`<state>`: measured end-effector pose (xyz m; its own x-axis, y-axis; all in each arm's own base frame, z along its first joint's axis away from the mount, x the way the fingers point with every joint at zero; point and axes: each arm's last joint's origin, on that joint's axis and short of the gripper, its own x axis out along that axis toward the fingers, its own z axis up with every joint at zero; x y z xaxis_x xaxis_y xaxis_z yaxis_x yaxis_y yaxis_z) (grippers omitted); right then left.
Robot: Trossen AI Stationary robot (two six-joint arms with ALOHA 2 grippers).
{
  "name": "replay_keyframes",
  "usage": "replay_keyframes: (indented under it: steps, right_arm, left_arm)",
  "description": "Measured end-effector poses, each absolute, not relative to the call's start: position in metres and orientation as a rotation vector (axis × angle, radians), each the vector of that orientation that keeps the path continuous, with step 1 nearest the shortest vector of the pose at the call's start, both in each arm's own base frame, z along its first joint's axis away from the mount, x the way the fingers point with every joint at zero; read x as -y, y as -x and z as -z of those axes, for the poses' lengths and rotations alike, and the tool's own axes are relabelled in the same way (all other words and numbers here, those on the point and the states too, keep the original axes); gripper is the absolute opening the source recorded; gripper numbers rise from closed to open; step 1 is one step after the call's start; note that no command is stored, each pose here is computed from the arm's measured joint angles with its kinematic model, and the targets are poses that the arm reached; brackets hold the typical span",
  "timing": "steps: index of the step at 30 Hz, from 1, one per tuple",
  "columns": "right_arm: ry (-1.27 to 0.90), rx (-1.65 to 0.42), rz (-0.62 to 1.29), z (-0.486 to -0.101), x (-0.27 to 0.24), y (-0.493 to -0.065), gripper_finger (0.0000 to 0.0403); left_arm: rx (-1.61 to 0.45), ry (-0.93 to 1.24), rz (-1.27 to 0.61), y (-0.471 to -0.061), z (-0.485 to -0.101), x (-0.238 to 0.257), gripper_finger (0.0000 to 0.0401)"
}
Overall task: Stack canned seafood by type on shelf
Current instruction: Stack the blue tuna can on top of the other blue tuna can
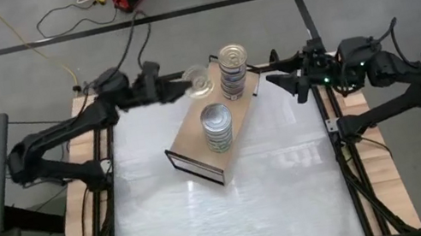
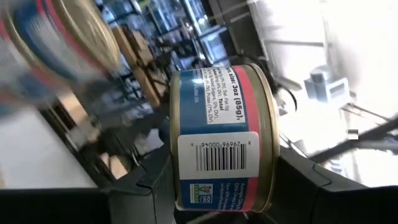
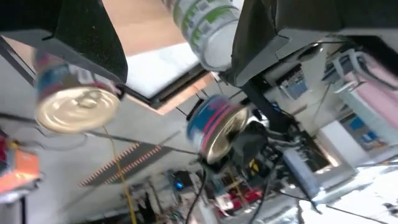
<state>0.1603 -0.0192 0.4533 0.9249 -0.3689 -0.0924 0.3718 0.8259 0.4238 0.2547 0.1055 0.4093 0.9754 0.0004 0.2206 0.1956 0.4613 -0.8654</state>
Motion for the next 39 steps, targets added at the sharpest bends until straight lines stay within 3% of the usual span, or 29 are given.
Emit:
replay_keyframes:
  steps: [9, 22, 33, 39]
  right_arm:
    - [-0.459, -0.01, 0.492, -0.45, 0.035, -0.162, 0.0311]
    - [-0.476, 0.018, 0.66, -0.443, 0.085, -0.18, 0.0311]
    - [-0.513, -0.018, 0.664, -0.434, 0.124, -0.178, 0.0311]
    - [-0.496, -0.002, 0.674, -0.435, 0.131, -0.174, 0.0311]
  left_arm:
    - [0.189, 1.059, 0.164, -0.286, -0.442, -0.166, 0.0188]
    - [0.061, 1.076, 0.119, -0.314, -0.44, -0.227, 0.0188]
    - [0.001, 1.09, 0.171, -0.34, -0.433, -0.227, 0.0188]
    - [-0.039, 1.087, 0.098, -0.345, -0.424, -0.224, 0.0188]
